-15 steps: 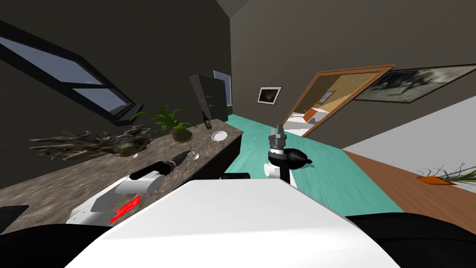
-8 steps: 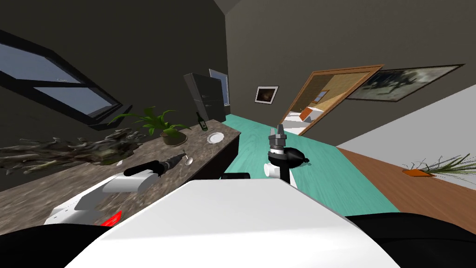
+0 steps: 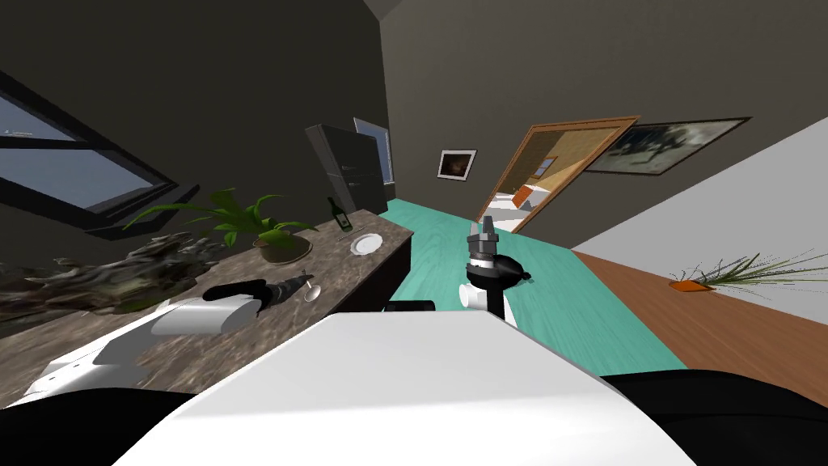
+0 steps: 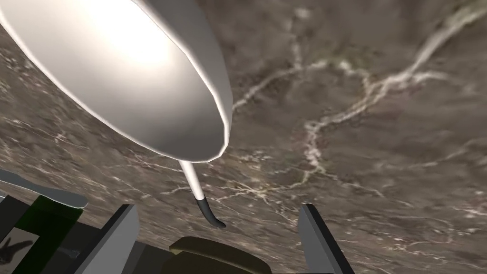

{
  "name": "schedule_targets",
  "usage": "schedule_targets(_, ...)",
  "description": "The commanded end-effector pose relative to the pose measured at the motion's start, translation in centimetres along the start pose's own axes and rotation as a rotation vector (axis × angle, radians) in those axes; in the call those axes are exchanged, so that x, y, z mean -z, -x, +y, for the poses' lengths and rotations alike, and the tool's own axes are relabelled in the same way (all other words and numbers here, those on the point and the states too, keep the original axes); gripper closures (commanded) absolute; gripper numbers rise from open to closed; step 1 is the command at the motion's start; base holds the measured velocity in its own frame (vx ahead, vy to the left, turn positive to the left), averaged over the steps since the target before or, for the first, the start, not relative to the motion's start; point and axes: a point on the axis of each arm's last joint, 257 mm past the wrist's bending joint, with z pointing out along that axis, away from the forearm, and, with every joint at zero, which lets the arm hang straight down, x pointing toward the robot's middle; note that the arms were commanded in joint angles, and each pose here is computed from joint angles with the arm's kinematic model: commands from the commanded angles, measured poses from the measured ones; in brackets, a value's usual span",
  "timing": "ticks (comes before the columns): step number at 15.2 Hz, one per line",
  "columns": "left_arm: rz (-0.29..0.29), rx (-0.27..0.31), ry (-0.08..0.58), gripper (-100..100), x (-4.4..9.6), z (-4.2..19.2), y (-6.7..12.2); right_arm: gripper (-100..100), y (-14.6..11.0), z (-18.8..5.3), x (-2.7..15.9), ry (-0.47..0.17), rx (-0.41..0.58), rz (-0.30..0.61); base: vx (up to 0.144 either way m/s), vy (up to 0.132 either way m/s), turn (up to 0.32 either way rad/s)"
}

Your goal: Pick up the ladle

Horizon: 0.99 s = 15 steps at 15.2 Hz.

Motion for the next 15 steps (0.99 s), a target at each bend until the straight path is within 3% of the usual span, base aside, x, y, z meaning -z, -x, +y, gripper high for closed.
schedule_targets(1,0.030,-0.019,0.069,-100,0.3,2.1,0.3,0,0.0,0.0,0.0,0.000,0.000,0.000,0.083,-0.054,-0.093)
schedule_targets(3,0.037,-0.019,0.082,-100,0.3,2.5,0.2,0,0.0,0.0,0.0,0.000,0.000,0.000,0.070,-0.043,-0.049)
schedule_targets(4,0.060,-0.030,0.130,-100,0.6,3.9,0.3,0,0.0,0.0,0.0,0.000,0.000,0.000,0.051,-0.030,-0.058)
schedule_targets(15,0.190,-0.066,0.360,-100,3.0,10.8,0.0,0,0.0,0.0,0.0,0.000,0.000,0.000,0.065,-0.031,-0.077)
